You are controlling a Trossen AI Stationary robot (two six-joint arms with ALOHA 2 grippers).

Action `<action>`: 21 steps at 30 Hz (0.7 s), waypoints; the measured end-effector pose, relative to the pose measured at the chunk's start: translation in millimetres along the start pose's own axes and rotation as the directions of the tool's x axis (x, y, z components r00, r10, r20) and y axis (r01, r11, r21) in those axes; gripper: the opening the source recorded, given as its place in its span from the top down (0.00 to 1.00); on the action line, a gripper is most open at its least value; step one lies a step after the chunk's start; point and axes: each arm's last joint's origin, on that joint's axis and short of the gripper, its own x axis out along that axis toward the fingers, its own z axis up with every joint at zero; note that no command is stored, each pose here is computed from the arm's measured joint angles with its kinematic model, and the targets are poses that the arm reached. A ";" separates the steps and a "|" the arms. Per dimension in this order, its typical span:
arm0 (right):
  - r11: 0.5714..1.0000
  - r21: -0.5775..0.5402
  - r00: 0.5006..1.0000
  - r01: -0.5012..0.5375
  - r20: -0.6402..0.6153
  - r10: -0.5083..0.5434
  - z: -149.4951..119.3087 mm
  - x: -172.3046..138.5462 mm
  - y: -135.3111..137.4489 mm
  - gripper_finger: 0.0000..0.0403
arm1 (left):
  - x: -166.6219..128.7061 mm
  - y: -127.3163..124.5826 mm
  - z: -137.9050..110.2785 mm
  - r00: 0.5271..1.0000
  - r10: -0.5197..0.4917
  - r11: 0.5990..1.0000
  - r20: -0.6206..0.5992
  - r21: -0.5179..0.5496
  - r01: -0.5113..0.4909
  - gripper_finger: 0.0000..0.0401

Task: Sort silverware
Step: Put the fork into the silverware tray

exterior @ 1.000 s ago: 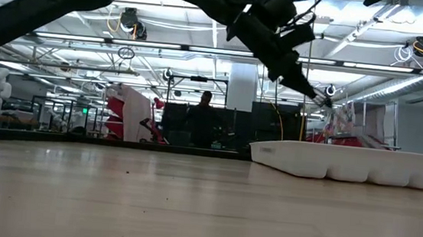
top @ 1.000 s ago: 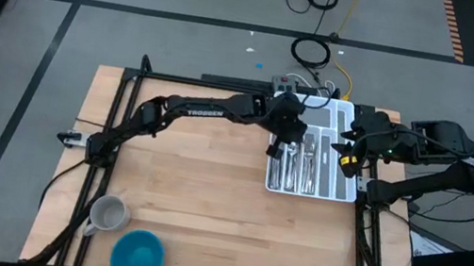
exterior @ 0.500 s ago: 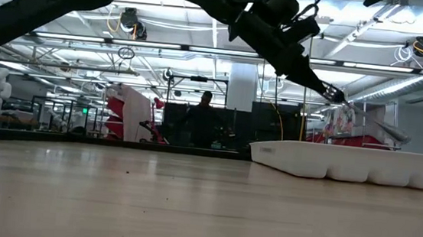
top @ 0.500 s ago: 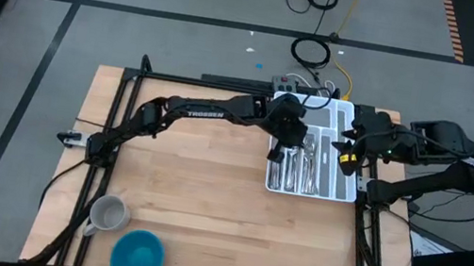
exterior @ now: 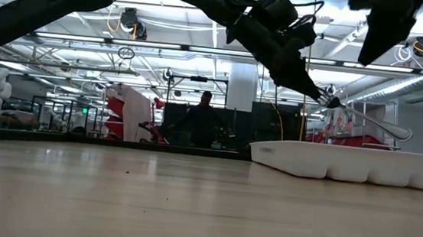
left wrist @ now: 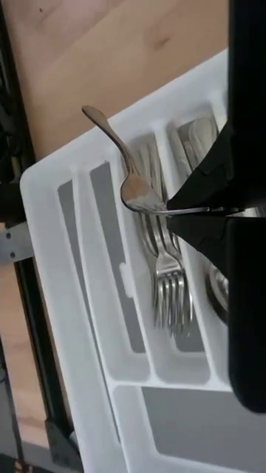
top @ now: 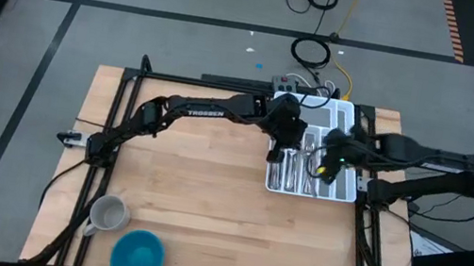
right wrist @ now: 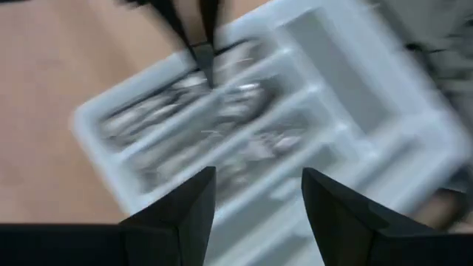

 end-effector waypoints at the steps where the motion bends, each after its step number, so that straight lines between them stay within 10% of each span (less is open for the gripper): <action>1: 0.999 -0.006 0.999 -0.047 -0.009 0.047 -0.7 8.4 3.4 0.52 | 0.2 -0.5 0.2 1.000 -0.001 1.000 0.000 0.001 0.001 1.00; 21: 0.984 -0.037 0.982 -0.172 0.074 0.175 17.9 54.4 -7.5 0.39 | -4.2 -2.7 4.8 1.000 -0.030 1.000 0.000 0.003 0.030 1.00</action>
